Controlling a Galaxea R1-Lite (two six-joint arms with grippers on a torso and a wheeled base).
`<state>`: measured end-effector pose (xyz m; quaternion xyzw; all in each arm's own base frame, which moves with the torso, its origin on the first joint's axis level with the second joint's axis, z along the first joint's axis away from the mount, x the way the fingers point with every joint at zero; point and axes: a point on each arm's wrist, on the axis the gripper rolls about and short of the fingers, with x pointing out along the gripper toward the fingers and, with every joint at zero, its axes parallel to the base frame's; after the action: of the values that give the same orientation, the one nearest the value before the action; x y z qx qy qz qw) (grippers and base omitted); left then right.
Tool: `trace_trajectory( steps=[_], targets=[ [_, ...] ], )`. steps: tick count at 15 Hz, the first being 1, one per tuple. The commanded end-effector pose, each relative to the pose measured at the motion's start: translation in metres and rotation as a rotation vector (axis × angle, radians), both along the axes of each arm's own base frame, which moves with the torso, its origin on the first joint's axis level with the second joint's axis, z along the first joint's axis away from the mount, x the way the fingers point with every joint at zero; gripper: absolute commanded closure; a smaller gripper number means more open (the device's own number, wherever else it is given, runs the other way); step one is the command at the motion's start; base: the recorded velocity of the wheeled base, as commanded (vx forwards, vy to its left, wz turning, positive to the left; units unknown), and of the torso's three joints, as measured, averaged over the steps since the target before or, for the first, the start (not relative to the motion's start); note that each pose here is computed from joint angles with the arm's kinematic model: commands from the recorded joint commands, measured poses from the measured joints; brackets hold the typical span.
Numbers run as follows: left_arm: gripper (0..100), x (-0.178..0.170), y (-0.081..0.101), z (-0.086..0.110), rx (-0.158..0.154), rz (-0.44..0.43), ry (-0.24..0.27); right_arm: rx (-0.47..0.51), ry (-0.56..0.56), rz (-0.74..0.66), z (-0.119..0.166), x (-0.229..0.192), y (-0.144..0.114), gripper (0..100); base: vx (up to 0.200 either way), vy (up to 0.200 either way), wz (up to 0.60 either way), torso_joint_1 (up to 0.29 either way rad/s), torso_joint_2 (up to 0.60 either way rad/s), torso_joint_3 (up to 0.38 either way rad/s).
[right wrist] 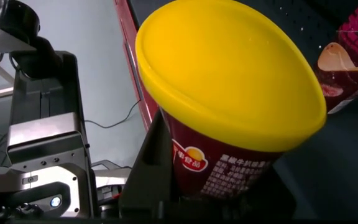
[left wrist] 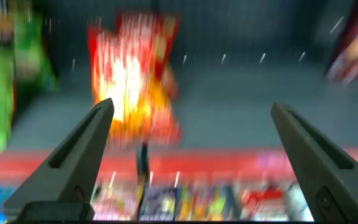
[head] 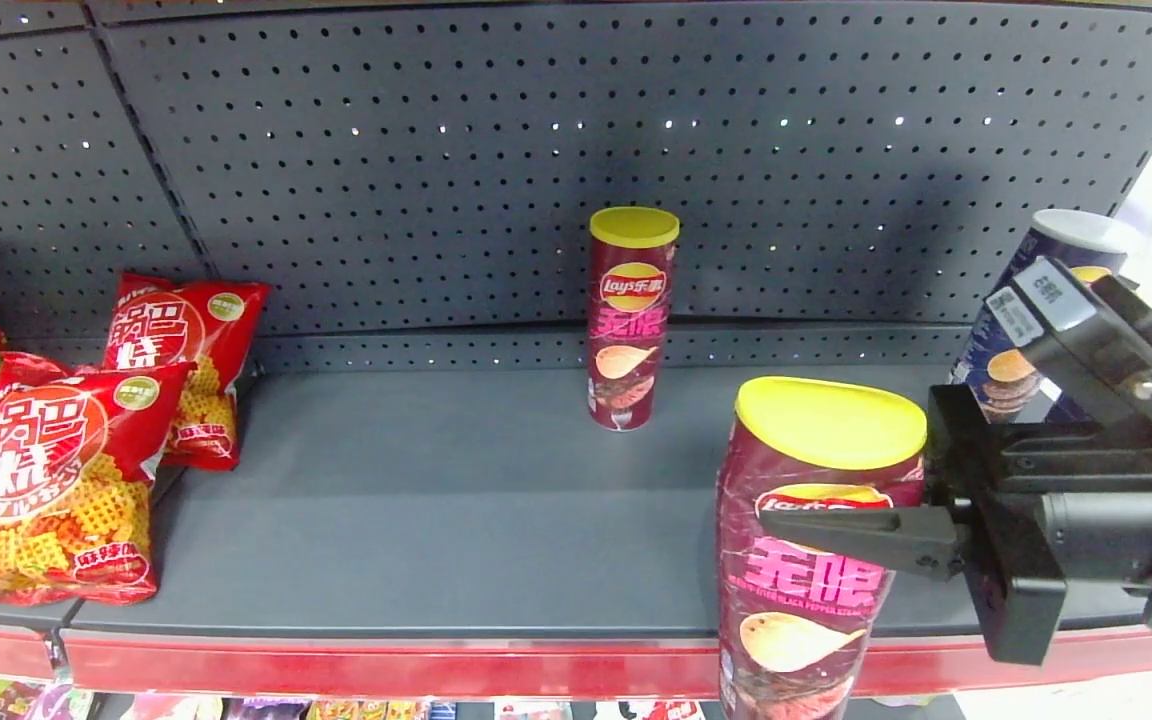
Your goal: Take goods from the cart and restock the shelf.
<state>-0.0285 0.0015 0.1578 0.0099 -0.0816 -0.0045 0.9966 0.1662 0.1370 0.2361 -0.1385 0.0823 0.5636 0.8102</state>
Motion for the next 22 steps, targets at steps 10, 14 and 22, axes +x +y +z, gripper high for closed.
trace_trajectory(
  steps=[10, 14, 22],
  targets=[
    [0, 0.214, -0.036, 0.05, 0.232, -0.569, 0.28, 0.117, -0.022, -0.008, 0.038, -0.001, 0.002, 100, 0.0, 0.0, 0.0, 0.0, 0.0, 0.0],
    [0, 0.28, -0.052, 0.055, 0.272, -0.643, 0.338, 0.15, -0.004, 0.009, 0.046, -0.008, 0.006, 100, 0.0, 0.0, 0.0, 0.0, 0.0, 0.0],
    [0, 0.331, -0.145, 0.033, 0.307, -1.074, 0.211, 0.124, 0.036, -0.004, 0.035, -0.002, 0.008, 100, 0.0, 0.0, 0.0, 0.0, 0.0, 0.0]
  ],
)
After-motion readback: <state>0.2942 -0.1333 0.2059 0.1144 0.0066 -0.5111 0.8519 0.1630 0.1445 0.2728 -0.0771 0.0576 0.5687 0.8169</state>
